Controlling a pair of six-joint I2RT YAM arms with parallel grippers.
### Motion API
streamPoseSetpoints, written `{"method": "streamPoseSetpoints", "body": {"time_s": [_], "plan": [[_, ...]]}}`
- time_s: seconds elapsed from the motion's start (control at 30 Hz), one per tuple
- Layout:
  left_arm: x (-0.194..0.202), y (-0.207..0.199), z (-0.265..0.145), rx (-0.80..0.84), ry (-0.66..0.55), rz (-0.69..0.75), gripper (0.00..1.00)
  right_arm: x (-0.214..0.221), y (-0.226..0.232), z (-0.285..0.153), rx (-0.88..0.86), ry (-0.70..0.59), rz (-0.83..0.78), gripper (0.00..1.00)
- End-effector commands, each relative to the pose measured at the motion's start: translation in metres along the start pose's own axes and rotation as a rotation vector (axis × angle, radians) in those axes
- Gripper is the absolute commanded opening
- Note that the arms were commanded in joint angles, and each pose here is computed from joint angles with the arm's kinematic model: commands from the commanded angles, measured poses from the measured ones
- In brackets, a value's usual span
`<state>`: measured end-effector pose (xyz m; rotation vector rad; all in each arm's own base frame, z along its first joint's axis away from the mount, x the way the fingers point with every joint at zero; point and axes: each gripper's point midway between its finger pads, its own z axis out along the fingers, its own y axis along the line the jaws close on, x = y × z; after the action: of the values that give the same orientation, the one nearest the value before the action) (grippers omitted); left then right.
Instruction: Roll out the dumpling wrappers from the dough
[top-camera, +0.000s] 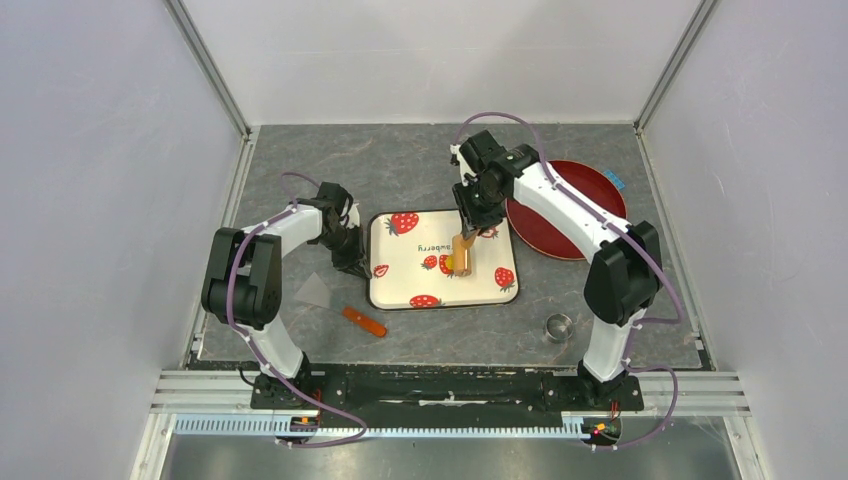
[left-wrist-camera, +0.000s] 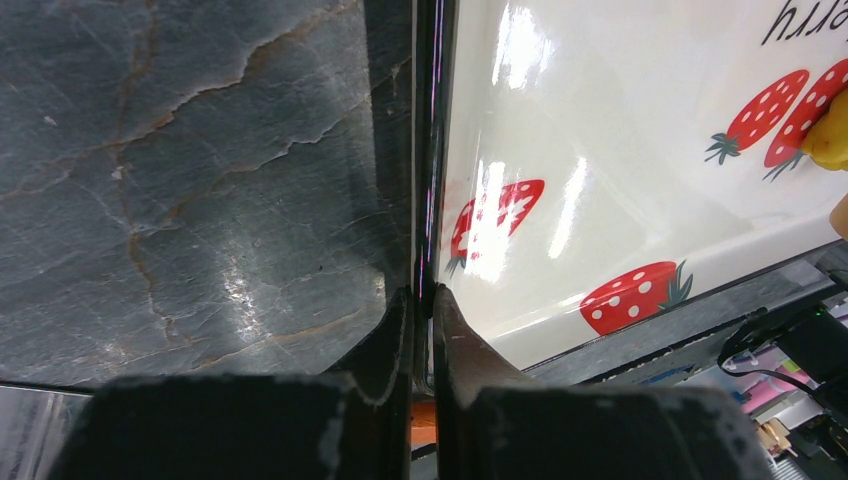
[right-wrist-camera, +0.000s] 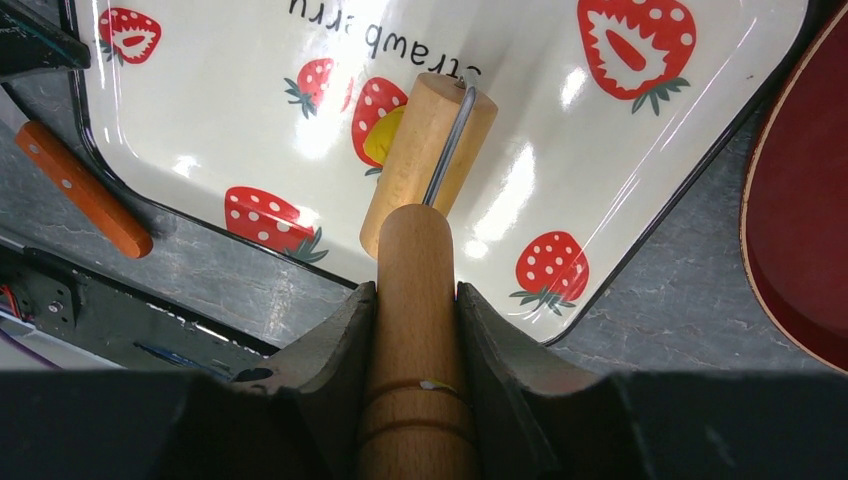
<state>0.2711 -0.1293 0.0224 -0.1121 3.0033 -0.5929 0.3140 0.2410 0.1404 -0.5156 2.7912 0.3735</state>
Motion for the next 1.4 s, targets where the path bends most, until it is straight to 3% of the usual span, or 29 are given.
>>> {"method": "streamPoseSetpoints", "body": {"time_s": [0.0, 1.37], "plan": [[-0.001, 0.002, 0.005, -0.009, 0.011, 0.024, 0.02, 0.006, 0.003, 0.007, -0.009, -0.002, -0.022, 0.0], [0.001, 0.001, 0.009, -0.003, 0.028, 0.023, 0.02, 0.022, 0.036, 0.031, -0.046, 0.024, -0.076, 0.0]]}}
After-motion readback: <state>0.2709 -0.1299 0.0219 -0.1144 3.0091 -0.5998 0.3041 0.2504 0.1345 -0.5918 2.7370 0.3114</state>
